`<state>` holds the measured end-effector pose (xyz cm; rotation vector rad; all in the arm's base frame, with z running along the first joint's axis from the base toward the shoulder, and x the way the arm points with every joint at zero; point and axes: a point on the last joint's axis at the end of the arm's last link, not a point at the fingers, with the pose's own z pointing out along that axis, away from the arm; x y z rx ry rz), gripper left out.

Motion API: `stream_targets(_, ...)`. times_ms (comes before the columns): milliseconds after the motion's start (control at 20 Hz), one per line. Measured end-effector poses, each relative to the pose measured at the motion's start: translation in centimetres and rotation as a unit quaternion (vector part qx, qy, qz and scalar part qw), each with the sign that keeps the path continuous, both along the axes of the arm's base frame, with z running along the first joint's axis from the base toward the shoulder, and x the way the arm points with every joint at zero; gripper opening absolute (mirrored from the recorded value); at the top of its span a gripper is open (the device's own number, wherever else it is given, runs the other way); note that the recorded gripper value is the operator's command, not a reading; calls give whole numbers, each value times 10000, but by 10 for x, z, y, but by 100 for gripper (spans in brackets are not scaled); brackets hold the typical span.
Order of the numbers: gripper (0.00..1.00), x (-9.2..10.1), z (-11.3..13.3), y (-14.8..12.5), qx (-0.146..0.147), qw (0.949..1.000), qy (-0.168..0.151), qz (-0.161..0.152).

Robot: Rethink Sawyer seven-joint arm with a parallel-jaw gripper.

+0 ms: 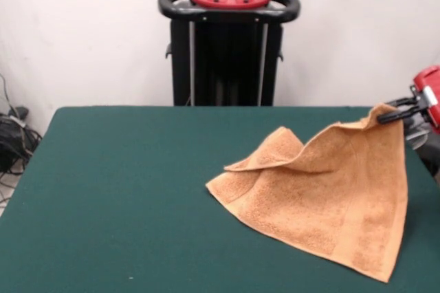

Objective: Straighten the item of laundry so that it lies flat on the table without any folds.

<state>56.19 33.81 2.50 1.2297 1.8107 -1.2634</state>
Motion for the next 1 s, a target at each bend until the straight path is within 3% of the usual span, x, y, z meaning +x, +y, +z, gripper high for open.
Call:
stream_targets(600,0,0,-5,3,-54,10000,-72,21)
stream_targets(850,0,-1,6,-1,-655,9965,-398,-347)
stream_targets(950,0,-4,9,-3,-1008,9903,-677,-669)
stream_targets(1000,0,-7,9,-4,-1236,9842,-912,-886)
